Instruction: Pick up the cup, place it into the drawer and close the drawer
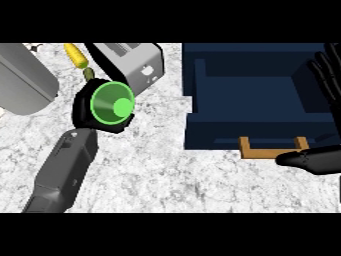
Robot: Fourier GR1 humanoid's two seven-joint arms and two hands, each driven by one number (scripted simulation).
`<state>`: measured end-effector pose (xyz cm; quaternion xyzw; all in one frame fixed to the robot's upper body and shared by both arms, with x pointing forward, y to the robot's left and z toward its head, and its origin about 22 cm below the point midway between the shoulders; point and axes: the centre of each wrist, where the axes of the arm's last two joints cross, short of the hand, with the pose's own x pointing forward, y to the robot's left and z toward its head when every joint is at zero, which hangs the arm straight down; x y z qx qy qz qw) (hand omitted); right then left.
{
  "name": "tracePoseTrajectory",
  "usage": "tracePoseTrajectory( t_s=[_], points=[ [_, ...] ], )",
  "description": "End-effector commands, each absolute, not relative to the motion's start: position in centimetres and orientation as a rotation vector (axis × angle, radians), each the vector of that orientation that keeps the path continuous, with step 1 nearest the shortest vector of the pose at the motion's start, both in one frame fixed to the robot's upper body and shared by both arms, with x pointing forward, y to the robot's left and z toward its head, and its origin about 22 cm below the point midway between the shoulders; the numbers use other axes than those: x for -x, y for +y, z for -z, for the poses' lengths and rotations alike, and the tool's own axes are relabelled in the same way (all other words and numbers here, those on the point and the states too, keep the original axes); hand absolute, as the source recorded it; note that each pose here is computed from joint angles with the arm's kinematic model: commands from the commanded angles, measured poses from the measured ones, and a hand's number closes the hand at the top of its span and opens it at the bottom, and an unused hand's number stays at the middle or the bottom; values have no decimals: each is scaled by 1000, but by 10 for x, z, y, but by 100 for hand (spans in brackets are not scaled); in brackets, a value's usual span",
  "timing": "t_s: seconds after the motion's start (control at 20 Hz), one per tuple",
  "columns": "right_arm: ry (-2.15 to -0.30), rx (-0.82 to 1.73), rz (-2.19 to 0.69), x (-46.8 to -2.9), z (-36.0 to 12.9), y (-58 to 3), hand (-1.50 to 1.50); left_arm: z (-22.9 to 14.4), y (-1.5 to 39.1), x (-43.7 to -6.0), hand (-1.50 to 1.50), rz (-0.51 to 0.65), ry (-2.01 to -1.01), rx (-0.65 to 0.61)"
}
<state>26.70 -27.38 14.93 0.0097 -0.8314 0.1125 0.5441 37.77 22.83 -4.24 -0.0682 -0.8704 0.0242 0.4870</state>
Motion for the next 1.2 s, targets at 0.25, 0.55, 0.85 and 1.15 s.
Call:
tracePoseTrajectory(
  t_s=[0.25, 0.55, 0.85, 1.15],
  points=[
    [-1978, 20, -275, -278, -143, -256, -150, -59, 143, -419, 150, 85, -2160, 297],
    [-1994, 3, -243, -270, -146, -270, -150, -145, 91, -431, 150, 132, -2151, 247],
    [-2004, -23, -264, -270, -141, -274, -150, -184, 49, -440, 150, 184, -2049, 157],
    [-1993, -36, -305, -277, -153, -268, -150, -173, 31, -444, 150, 251, -1923, 24]
  ],
)
